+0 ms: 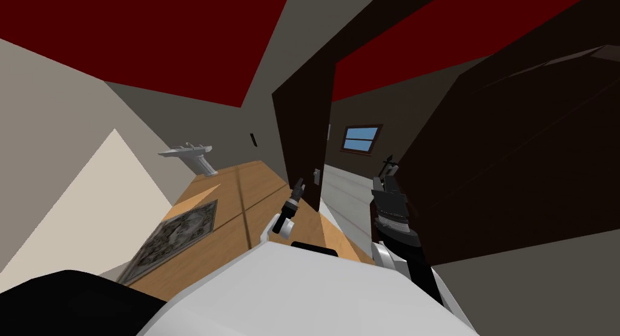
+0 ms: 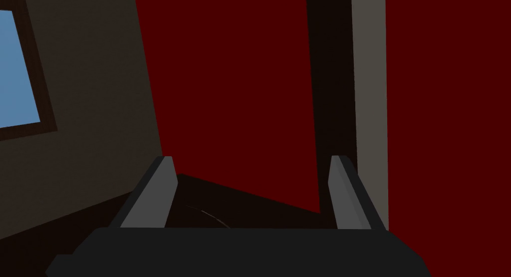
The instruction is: Push the door open
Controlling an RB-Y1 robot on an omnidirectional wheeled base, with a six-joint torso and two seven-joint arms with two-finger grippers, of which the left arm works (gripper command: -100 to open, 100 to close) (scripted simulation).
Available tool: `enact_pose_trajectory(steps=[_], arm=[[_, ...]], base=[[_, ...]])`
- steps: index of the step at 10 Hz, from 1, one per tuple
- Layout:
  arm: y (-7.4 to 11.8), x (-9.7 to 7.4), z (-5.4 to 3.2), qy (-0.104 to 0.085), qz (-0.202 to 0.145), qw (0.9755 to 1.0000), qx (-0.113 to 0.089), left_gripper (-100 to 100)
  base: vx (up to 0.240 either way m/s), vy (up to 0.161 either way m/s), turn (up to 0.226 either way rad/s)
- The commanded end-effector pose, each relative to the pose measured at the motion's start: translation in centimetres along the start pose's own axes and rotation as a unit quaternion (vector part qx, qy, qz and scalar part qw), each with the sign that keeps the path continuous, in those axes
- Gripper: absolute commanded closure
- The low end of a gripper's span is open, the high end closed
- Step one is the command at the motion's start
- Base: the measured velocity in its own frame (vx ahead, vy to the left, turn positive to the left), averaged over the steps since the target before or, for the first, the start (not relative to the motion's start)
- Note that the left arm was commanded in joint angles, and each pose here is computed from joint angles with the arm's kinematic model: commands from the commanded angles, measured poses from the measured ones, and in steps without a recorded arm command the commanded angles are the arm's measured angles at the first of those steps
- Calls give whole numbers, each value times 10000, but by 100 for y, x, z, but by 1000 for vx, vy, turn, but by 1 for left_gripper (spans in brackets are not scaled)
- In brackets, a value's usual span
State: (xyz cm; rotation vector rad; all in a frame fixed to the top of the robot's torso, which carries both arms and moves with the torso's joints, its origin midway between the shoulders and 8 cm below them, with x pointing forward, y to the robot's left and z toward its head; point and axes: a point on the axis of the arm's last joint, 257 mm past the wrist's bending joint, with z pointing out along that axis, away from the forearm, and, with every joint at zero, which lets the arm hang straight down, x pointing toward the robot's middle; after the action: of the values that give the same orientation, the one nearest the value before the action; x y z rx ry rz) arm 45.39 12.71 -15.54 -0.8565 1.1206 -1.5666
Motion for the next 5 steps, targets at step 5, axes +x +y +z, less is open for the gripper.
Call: enact_pose_trajectory(steps=[5], arm=[[504,221,18,222,-81,9982,-545,-100]], base=[[80,82,-102]])
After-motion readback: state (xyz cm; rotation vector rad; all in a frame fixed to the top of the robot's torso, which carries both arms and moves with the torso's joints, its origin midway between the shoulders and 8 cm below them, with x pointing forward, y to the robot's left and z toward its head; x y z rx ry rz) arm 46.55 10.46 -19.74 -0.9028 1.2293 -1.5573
